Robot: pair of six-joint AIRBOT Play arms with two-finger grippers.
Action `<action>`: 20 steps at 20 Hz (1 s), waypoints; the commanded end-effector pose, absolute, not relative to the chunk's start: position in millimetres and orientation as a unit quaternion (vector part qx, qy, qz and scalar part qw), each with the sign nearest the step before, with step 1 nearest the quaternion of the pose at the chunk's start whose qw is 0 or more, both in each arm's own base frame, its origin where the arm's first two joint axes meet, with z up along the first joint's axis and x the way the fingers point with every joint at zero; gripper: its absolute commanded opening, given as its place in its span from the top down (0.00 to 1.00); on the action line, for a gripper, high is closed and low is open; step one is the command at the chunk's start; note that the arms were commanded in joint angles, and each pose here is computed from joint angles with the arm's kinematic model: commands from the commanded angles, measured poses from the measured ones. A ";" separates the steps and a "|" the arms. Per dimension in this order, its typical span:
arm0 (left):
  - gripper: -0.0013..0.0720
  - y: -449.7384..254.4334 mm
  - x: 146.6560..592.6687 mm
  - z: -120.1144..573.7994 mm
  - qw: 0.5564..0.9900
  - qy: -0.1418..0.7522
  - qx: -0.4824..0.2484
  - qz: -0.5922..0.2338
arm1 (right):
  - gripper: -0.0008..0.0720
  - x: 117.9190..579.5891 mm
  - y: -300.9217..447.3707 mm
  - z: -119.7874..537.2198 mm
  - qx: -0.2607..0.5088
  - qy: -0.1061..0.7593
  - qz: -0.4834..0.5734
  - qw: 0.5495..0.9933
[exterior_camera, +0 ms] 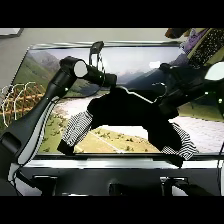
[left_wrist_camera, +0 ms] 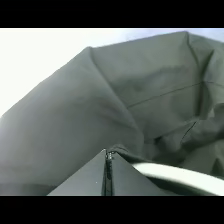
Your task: Fold the clothes and pants, and hang the long-sleeved shirts on hangers.
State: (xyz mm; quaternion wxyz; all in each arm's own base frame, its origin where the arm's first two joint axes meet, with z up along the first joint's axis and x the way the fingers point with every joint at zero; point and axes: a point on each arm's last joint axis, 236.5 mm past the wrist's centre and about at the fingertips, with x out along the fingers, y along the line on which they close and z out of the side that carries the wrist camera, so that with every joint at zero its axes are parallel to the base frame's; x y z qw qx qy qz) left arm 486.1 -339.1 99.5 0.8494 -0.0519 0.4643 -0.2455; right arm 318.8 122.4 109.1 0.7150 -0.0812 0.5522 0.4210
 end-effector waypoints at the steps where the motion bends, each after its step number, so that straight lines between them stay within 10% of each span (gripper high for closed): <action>1: 0.94 -338.4 486.2 121.8 0.859 0.440 -0.050 -0.256 | 0.95 326.4 144.4 94.6 -0.124 0.550 0.417 0.713; 10: 0.94 -327.4 434.8 224.8 0.864 0.399 -0.093 -0.293 | 0.95 344.8 235.9 105.5 -0.156 0.463 0.429 0.760; 20: 0.94 -322.8 372.7 157.2 0.805 0.500 -0.023 -0.318 | 0.95 328.4 251.4 120.1 -0.198 0.435 0.445 0.757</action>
